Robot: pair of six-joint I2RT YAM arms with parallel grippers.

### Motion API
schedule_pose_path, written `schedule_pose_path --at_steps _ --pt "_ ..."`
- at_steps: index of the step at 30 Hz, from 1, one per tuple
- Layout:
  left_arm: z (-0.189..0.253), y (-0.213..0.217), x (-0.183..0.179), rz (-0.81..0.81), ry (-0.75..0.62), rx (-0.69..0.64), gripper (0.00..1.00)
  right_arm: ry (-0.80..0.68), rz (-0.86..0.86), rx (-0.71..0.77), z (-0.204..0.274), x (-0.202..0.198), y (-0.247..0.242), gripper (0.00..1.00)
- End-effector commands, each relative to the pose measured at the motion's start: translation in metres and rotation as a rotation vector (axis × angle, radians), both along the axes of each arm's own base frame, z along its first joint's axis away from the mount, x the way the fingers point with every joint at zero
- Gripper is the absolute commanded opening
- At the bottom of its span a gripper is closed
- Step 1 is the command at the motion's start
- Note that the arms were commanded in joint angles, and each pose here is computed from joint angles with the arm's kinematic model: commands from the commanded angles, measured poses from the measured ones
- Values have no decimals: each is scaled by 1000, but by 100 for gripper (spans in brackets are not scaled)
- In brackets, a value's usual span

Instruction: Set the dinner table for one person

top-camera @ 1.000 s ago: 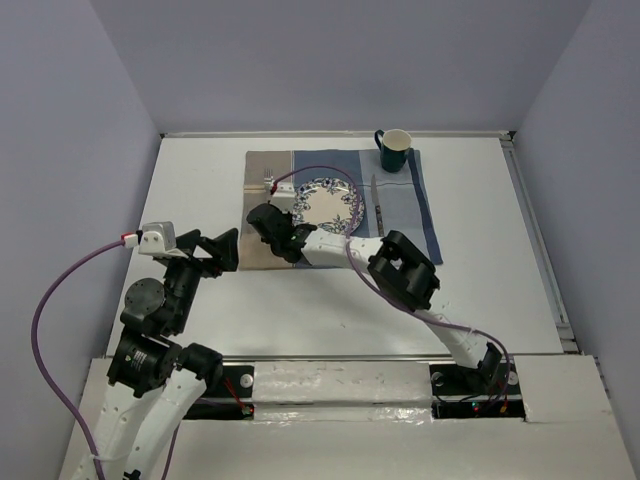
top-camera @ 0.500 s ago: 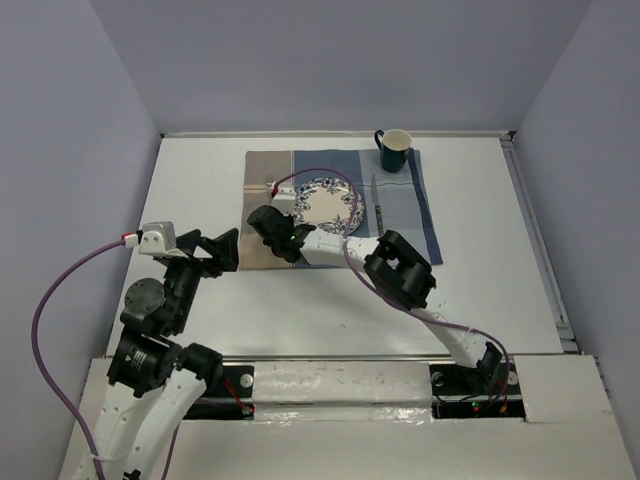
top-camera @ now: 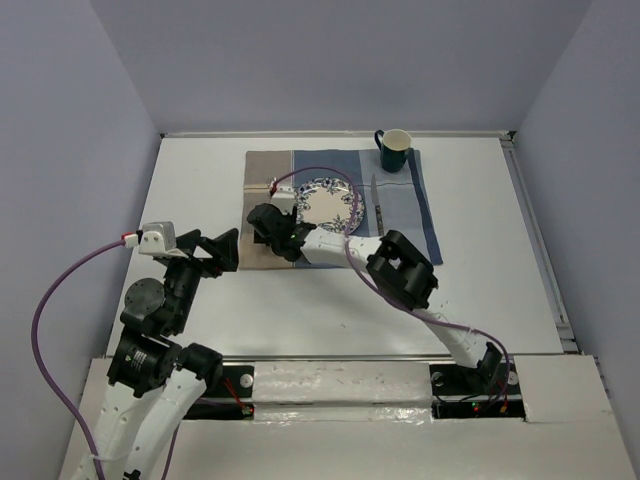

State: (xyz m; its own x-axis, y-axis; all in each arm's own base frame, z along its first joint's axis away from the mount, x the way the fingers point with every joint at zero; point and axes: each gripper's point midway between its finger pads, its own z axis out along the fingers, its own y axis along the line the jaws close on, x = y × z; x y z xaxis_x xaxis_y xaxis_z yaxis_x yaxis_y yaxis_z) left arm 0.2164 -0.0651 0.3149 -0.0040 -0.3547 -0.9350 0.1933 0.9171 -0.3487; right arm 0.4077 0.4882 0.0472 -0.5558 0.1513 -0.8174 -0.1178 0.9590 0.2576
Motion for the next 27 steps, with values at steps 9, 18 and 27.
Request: schedule_pose_path --at_steps 9,18,27 --pt "12 9 3 51 -37 -6 99 -233 185 248 206 -44 -19 84" --pt "12 -8 2 -40 -41 6 99 -385 378 295 246 -140 -134 100" --pt "38 -30 -6 -169 -73 -36 99 -581 278 393 294 -212 -284 100"
